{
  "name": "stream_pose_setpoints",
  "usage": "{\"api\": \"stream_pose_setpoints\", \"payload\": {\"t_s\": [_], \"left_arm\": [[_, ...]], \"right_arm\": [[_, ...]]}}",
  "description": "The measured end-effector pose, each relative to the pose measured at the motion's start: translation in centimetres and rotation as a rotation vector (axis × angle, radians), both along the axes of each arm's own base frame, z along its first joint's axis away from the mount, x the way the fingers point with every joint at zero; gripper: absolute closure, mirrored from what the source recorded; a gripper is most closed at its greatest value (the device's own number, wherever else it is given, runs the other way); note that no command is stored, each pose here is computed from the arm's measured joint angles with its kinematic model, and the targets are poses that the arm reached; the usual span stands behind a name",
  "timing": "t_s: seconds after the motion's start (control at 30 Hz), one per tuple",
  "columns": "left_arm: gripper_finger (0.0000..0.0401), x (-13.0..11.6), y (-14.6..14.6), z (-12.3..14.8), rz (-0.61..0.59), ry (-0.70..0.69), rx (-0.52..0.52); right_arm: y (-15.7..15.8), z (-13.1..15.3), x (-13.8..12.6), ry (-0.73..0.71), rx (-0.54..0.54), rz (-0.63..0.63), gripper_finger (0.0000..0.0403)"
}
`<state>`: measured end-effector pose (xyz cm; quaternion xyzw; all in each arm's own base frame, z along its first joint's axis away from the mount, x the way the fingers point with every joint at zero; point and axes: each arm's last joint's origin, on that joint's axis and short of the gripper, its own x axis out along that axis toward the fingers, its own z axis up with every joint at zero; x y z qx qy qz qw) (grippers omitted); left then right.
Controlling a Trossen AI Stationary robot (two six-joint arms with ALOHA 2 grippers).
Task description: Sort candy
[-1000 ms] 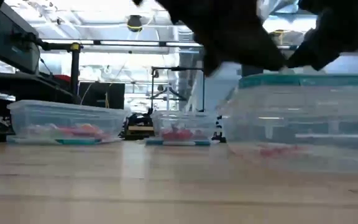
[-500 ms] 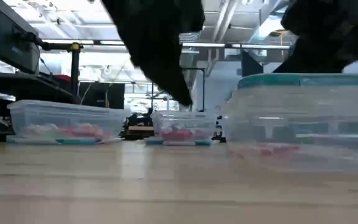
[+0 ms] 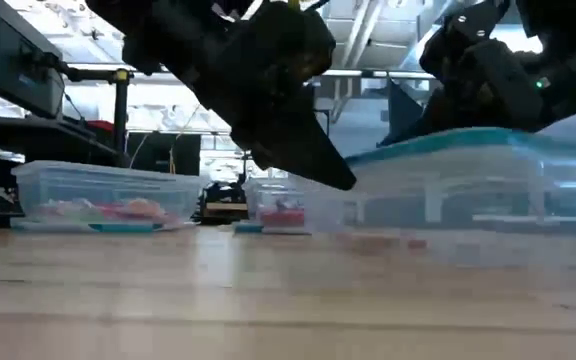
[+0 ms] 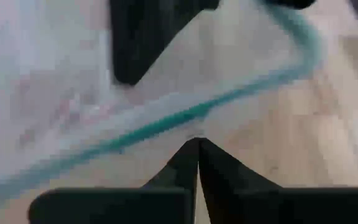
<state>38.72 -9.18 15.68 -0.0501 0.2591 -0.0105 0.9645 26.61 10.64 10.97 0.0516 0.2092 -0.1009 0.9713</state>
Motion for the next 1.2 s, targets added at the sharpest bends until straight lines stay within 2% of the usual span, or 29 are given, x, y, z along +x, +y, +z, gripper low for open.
{"api": "stream_pose_setpoints", "payload": {"t_s": [0.2, 0.63, 0.9, 1.07, 1.2], "left_arm": [[0.0401, 0.3, 1.1, 0.0, 0.031, -0.013, 0.003], [0.0401, 0.6, 2.8, 0.1, 0.088, -0.017, 0.008], [0.0401, 0.9, 3.2, 0.4, 0.082, -0.005, 0.035], [0.0401, 0.7, 2.2, 0.5, 0.020, 0.038, 0.019], [0.0401, 0.0, 0.5, 0.5, -0.015, 0.082, 0.002]], "right_arm": [[-0.2, -0.5, 0.3, 0.007, 0.034, 0.027, 0.0403], [-0.6, -0.1, 0.8, -0.009, 0.095, 0.197, 0.0403], [-0.7, -0.1, 0.9, -0.014, 0.111, 0.196, 0.0403], [-0.9, 1.0, 0.6, -0.007, 0.092, 0.156, 0.0403], [-1.2, 3.3, -0.5, 0.002, 0.001, 0.194, 0.0403]]}}
